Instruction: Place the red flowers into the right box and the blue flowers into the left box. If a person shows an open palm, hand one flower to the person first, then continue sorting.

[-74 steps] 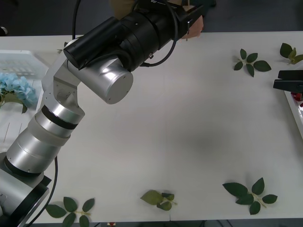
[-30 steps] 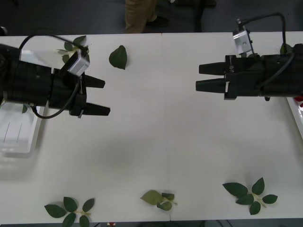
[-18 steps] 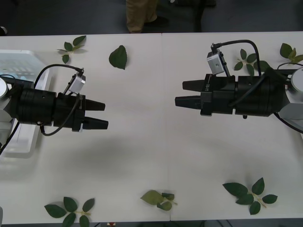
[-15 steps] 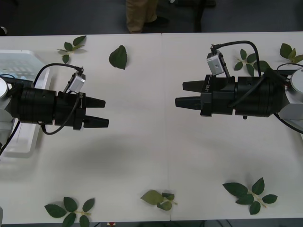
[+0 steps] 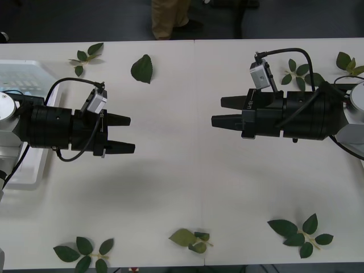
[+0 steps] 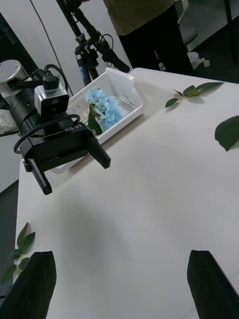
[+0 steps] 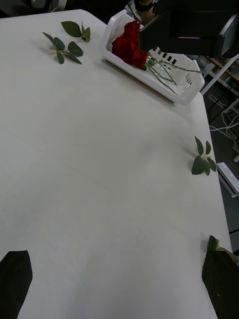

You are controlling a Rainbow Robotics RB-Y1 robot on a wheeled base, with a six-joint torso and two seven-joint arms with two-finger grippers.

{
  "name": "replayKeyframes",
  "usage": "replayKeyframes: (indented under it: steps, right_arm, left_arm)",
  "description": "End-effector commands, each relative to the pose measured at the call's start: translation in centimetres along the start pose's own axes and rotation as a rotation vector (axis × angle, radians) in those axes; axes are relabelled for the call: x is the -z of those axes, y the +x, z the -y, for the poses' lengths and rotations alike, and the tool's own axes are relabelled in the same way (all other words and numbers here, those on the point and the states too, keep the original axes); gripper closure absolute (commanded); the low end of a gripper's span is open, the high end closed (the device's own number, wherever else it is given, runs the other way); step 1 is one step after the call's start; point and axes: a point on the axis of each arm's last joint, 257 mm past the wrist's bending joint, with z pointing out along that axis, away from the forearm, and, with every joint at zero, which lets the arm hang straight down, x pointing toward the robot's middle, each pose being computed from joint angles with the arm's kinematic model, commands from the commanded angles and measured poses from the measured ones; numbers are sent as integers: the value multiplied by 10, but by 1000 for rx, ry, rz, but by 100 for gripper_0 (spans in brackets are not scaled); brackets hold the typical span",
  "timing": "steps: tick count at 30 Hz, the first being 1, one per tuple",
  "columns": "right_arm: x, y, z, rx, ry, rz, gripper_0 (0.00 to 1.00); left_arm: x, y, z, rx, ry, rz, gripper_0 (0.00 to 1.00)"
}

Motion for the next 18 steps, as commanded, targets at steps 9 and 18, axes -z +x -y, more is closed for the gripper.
replayKeyframes:
  steps: [9, 18]
  right_arm:
    - [9, -14, 9, 66, 22, -6, 24]
    - [9, -14, 9, 66, 22, -6, 23]
  left_arm:
    - [-7, -11, 14, 68, 26, 114, 0]
    - [-9, -7, 15, 72, 29, 103, 0]
